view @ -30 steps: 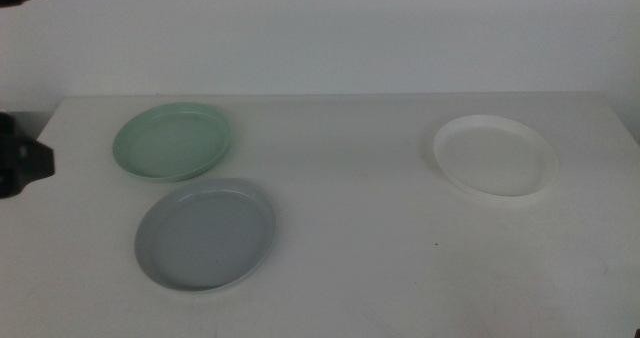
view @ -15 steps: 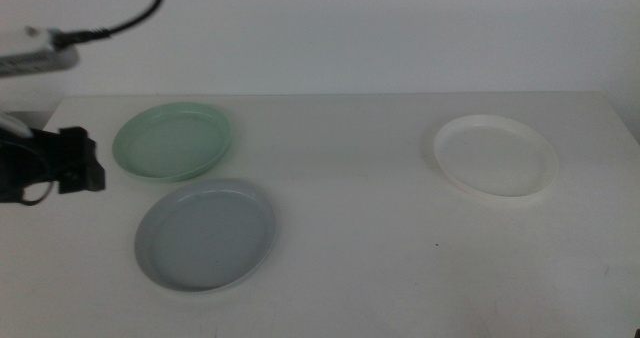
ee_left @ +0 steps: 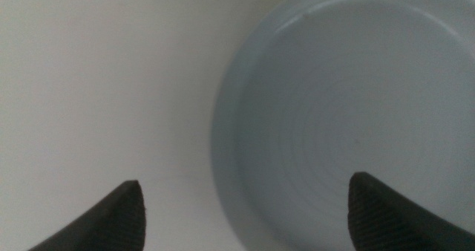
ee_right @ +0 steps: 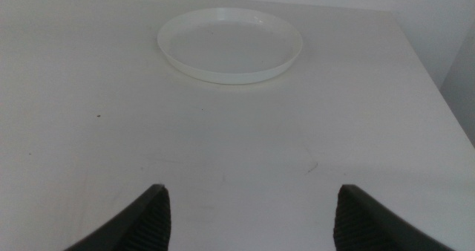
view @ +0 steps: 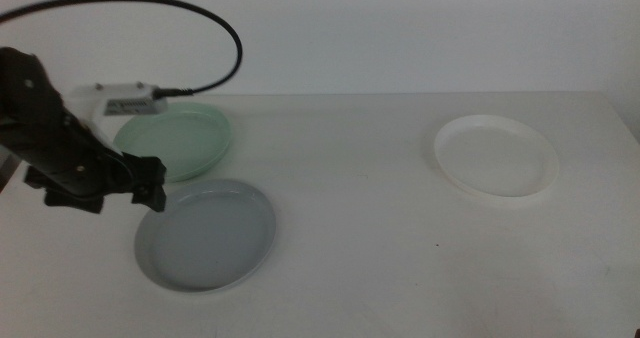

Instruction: Stack the three bowls on top of each other.

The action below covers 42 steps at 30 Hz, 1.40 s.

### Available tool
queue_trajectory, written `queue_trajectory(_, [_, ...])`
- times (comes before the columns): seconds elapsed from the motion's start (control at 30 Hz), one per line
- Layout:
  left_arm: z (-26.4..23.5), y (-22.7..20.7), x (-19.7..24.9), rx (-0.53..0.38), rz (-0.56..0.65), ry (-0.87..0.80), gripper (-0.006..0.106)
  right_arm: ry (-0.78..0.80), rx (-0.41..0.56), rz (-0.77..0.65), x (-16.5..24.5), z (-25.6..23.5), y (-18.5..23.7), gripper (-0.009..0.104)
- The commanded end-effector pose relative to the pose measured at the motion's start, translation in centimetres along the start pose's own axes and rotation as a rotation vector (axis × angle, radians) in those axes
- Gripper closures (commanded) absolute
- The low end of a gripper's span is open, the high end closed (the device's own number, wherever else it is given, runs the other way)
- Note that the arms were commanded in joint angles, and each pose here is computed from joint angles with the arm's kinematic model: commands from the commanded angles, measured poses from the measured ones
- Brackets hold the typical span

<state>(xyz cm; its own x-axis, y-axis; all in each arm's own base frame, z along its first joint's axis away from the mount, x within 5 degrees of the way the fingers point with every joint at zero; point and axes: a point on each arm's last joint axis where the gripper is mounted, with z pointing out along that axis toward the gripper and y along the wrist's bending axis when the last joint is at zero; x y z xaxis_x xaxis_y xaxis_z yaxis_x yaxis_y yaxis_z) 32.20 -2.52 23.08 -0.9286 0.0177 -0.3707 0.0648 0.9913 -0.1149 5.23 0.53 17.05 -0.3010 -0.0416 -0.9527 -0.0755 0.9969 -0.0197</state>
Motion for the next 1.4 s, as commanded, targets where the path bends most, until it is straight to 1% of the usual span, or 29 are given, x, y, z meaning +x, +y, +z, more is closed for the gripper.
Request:
queue_trajectory(0.0, [-0.4, -0.4, -1.4, 0.025, 0.015, -0.061, 0.003, -0.092, 0.020, -0.019, -0.8, -0.3, -0.1, 0.039])
queue_trajectory(0.13, [2.1, -0.2, -1.4, 0.036, 0.021, -0.001, 0.004, -0.092, 0.020, -0.019, -0.8, -0.3, -0.1, 0.039])
queue_trajectory(0.2, [3.0, -0.2, -1.3, 0.039, 0.012, 0.022, 0.008, -0.092, 0.020, -0.019, -0.8, -0.3, -0.1, 0.039])
queue_trajectory(0.27, [3.6, -0.1, -1.2, 0.043, 0.004, 0.039, 0.016, -0.092, 0.020, -0.019, -0.8, -0.3, -0.1, 0.039])
queue_trajectory(0.33, [4.3, -0.2, -1.2, 0.054, -0.013, 0.054, 0.028, -0.092, 0.020, -0.019, -0.8, -0.3, -0.1, 0.039])
queue_trajectory(0.43, [5.1, -0.2, -1.1, 0.067, -0.035, 0.071, 0.050, -0.092, 0.020, -0.019, -0.8, -0.3, -0.1, 0.039])
queue_trajectory(0.57, [5.6, -0.1, -1.0, 0.065, -0.042, 0.087, 0.077, -0.092, 0.020, -0.019, -0.8, -0.3, -0.1, 0.039])
queue_trajectory(0.67, [5.7, -0.1, -0.9, 0.062, -0.037, 0.094, 0.101, -0.092, 0.020, -0.019, -0.8, -0.3, -0.1, 0.039])
queue_trajectory(0.77, [5.0, -0.2, -0.9, 0.066, -0.035, 0.091, 0.100, -0.092, 0.020, -0.019, -0.8, -0.3, -0.1, 0.039])
queue_trajectory(0.87, [3.3, -0.8, -1.0, 0.088, -0.039, 0.063, 0.100, -0.092, 0.020, -0.019, -0.8, -0.3, -0.1, 0.039])
queue_trajectory(1.0, [0.0, -2.9, -1.1, 0.122, 0.005, -0.013, 0.100, -0.092, 0.020, -0.019, -0.8, -0.3, -0.1, 0.039])
queue_trajectory(1.1, [-1.9, -5.0, -0.8, 0.152, 0.018, -0.052, 0.100, -0.092, 0.020, -0.019, -0.8, -0.3, -0.1, 0.039])
queue_trajectory(1.2, [-2.3, -7.4, -0.6, 0.185, 0.046, -0.047, 0.100, -0.092, 0.020, -0.019, -0.8, -0.3, -0.1, 0.039])
queue_trajectory(1.37, [-1.1, -11.8, -0.2, 0.233, 0.120, -0.010, 0.100, -0.092, 0.020, -0.019, -0.8, -0.3, -0.1, 0.039])
